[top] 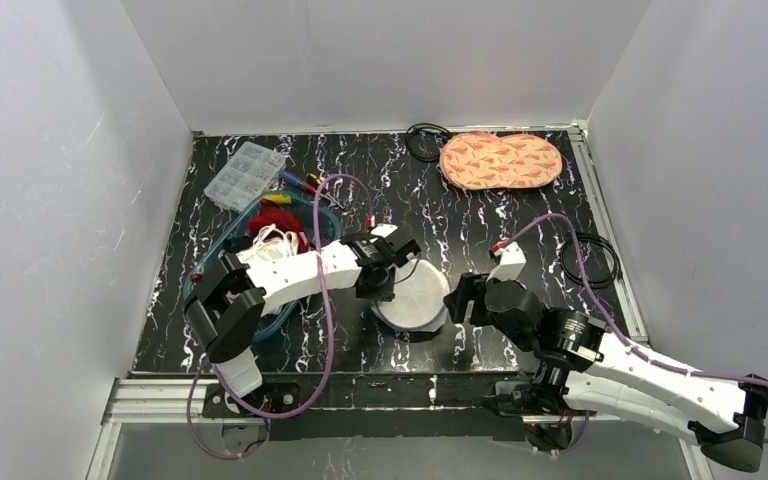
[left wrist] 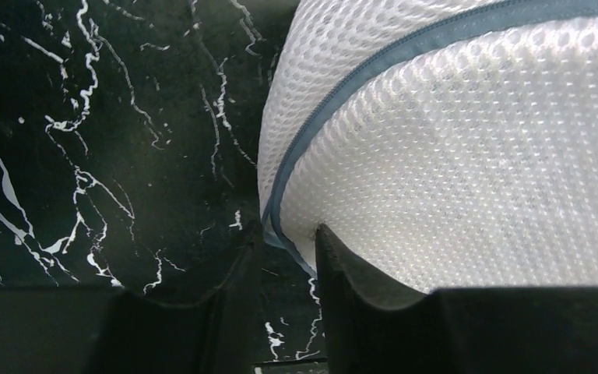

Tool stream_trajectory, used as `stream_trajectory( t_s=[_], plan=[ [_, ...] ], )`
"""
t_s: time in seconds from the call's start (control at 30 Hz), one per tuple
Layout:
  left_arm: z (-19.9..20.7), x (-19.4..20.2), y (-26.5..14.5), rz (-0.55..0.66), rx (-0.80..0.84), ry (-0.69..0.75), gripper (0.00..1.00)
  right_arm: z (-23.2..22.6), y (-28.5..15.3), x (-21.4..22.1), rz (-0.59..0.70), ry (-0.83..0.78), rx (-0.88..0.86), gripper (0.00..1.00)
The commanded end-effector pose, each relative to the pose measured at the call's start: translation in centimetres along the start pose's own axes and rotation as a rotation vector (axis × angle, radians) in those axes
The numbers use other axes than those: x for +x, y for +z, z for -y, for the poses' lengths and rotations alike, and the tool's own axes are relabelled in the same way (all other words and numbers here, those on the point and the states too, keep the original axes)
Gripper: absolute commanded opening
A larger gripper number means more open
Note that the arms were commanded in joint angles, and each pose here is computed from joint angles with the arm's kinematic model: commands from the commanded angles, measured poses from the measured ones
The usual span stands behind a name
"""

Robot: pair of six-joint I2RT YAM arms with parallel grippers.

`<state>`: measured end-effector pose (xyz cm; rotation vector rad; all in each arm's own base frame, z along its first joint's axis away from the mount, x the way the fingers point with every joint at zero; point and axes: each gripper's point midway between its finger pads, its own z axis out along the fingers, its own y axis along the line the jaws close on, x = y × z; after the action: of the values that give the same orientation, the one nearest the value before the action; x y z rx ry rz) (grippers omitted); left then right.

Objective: Unzip the laundry bag and remove the bra
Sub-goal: Adjust the laundry bag at the center of the board.

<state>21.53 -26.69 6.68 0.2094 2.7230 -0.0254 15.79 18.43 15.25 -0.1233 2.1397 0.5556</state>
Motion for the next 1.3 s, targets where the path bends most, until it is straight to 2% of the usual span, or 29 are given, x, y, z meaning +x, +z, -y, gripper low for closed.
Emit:
stream_trajectory(
  t_s=[0.0, 0.33, 0.63, 0.87, 1.27],
  plan=[
    [-0.7, -1.0, -1.2, 0.071, 0.053, -0.054, 0.26, -0.6, 0.8, 0.0, 0.018, 0.016, -0.013, 0.77],
    [-1.5, -0.1, -0.4, 0.087, 0.082, -0.074, 0.22, -1.9, 3.3, 1.0, -0.018, 0.024, -0.063, 0.80],
    [-1.3, -0.7, -0.2, 0.098, 0.075, -0.058, 0.23, 1.2, 7.2, 0.7, -0.046, 0.059, 0.026, 0.78],
    [-1.2, -0.7, 0.3, 0.096, 0.082, -0.067, 0.22, 4.3, 9.8, 2.1, -0.099, 0.092, 0.114, 0.70],
    [-1.4, 0.0, 1.2, 0.091, 0.094, -0.083, 0.23, 8.1, 10.8, 6.1, -0.181, 0.117, 0.247, 0.66]
  ],
)
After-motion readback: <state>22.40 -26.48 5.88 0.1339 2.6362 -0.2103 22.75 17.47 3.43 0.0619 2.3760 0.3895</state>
